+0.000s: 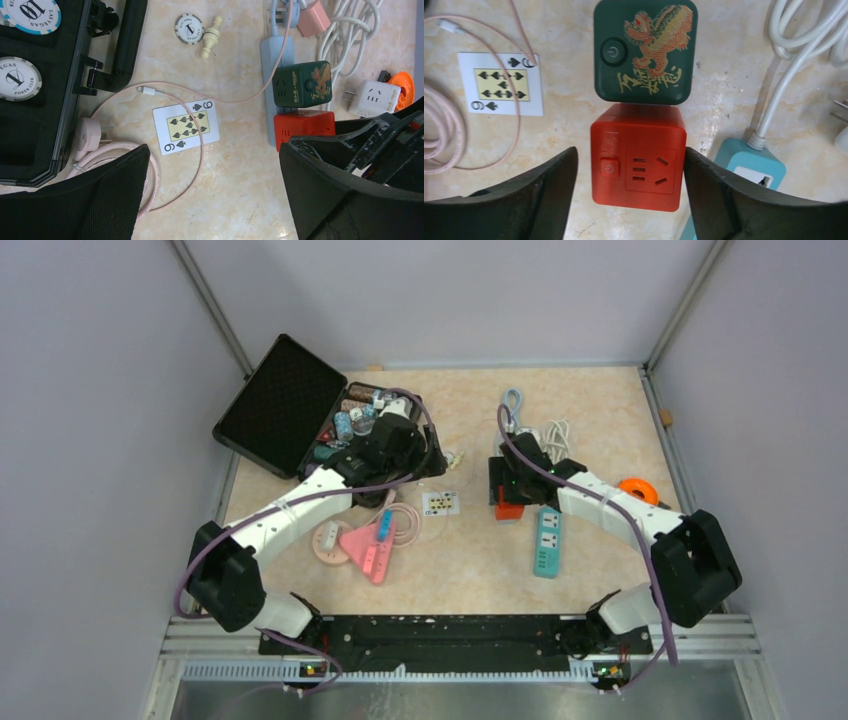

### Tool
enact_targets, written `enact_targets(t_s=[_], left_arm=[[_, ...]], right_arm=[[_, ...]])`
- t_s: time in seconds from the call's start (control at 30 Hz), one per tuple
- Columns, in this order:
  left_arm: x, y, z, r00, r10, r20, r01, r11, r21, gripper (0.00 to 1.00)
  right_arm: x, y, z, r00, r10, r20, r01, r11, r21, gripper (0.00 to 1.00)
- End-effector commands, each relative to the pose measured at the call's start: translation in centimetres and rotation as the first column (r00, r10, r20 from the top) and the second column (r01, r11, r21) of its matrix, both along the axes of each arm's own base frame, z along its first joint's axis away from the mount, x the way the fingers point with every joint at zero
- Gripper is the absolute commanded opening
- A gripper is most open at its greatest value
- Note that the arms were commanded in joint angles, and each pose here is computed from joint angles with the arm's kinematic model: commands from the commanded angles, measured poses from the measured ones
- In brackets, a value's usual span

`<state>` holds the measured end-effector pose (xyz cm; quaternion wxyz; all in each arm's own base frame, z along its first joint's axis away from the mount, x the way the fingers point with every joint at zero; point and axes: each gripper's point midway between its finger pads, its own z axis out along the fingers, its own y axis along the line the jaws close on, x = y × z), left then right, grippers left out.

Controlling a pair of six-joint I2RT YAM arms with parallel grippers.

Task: Pull the plug off the socket

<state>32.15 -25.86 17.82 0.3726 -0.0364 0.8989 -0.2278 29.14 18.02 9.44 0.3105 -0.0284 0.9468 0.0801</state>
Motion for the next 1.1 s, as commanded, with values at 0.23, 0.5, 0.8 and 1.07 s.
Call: enact_targets(t_s=[0.23, 0.5, 0.8, 1.07], left_arm=[[-0.1, -2.1, 0.6, 0.997, -0.069, -0.031, 0.063, 0.985, -0.163, 0.99], [-2.5, -7.7, -1.2, 0.912, -0.384, -0.145, 0.319, 0.885, -0.338, 0.83], [-1.5, -10.2, -3.6, 0.9, -0.37, -0.232, 0.237, 0.86, -0.452, 0.67], [-0.2, -11.4, -3.3, 0.907, -0.363, -0.213, 0.22, 0.839, -0.497, 0.61]], right_arm=[[0.2, 0.3, 0.2, 1.0, 0.013, 0.027, -0.011, 0.998, -0.055, 0.3], [-2.4, 2.7, 0.4, 0.982, 0.183, -0.036, -0.181, 0.981, 0.063, 0.21], [-4.7, 3.7, 0.1, 0.976, 0.204, -0.072, -0.191, 0.97, 0.153, 0.21], [-5.0, 3.9, 0.0, 0.976, 0.207, -0.075, -0.195, 0.971, 0.141, 0.22]])
